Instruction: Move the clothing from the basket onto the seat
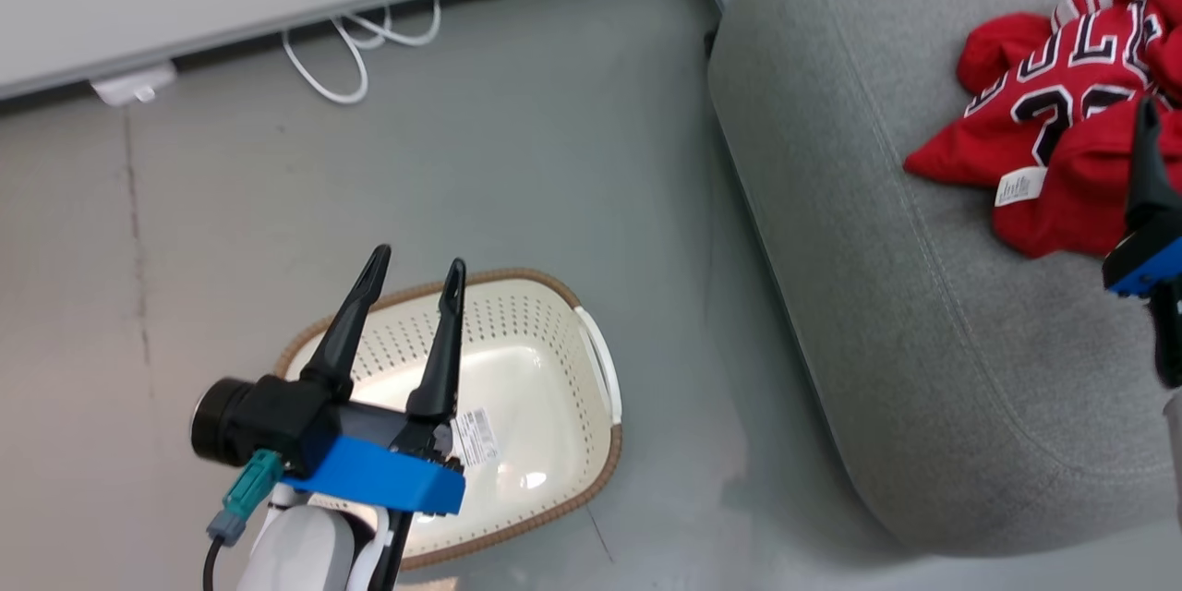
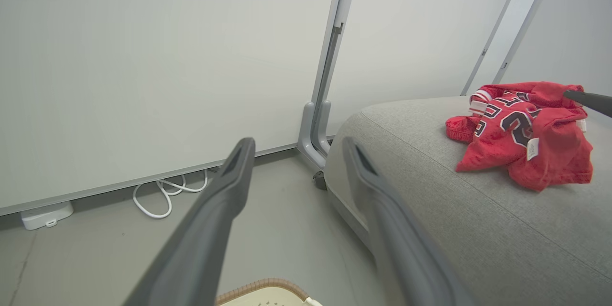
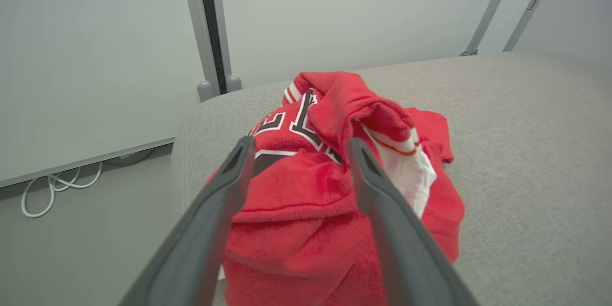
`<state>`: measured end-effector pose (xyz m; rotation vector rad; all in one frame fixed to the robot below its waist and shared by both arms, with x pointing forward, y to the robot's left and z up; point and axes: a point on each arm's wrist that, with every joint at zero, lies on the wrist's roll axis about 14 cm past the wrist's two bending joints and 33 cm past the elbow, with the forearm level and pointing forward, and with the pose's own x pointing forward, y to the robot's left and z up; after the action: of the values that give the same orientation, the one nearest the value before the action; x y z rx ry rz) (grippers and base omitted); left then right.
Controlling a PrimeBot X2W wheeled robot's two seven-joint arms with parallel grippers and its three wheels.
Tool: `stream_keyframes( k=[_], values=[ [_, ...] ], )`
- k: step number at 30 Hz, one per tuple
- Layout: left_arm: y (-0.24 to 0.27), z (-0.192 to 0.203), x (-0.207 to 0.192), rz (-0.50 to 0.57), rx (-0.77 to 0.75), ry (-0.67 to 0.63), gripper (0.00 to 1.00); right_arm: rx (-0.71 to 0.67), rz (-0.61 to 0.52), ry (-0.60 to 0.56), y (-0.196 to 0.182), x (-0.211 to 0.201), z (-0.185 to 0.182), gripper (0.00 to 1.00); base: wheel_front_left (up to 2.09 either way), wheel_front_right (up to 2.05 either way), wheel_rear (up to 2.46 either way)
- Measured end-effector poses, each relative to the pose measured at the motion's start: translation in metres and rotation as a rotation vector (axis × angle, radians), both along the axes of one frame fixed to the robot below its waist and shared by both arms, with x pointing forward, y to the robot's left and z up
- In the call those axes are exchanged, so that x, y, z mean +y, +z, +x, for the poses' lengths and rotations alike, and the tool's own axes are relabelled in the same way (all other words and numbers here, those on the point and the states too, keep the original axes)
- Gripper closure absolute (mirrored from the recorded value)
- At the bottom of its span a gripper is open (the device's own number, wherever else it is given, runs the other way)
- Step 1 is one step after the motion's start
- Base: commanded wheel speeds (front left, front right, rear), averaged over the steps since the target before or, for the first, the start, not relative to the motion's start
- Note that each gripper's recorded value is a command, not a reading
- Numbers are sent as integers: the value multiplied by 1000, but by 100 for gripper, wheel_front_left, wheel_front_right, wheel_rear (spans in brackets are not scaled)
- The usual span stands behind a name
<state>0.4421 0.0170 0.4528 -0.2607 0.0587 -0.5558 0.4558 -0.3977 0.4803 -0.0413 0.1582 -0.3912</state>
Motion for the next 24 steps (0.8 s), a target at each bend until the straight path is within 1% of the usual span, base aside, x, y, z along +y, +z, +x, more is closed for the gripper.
stream_keyframes(
  k=[4,15,24],
  values=[
    [11,-11,19,-1,-4,69,0,-52,21,53,11,24,-9,0,0,0,0],
    [29,-44,80,10,-17,264,0,-164,97,228,30,112,-36,0,0,0,0],
    [34,-70,131,19,-23,420,0,-206,122,373,42,180,-58,0,0,0,0]
  ],
)
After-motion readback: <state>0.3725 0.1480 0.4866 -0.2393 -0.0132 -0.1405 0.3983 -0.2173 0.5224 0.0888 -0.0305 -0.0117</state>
